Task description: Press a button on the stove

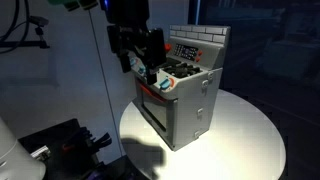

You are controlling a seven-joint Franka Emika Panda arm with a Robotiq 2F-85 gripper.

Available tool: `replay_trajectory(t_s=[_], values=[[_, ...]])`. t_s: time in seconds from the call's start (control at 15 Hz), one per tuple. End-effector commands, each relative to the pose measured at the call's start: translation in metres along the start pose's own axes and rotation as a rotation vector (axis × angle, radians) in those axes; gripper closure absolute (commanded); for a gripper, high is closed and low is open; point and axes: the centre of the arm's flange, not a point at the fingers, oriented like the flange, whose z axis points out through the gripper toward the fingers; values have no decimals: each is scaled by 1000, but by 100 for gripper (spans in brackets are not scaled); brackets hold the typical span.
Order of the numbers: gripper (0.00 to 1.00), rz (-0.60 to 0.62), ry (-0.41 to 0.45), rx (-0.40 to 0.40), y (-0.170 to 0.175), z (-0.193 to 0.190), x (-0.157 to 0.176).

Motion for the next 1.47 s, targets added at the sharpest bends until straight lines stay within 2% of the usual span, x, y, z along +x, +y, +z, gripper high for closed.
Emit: replay_trajectory(t_s=[0.0, 0.27, 0.67, 1.4], values=[[0, 0, 0, 0, 0, 0, 0], [0, 0, 0, 0, 0, 0, 0], [0, 0, -5, -9, -3, -4, 25], [0, 73, 41, -6, 4, -22, 110]])
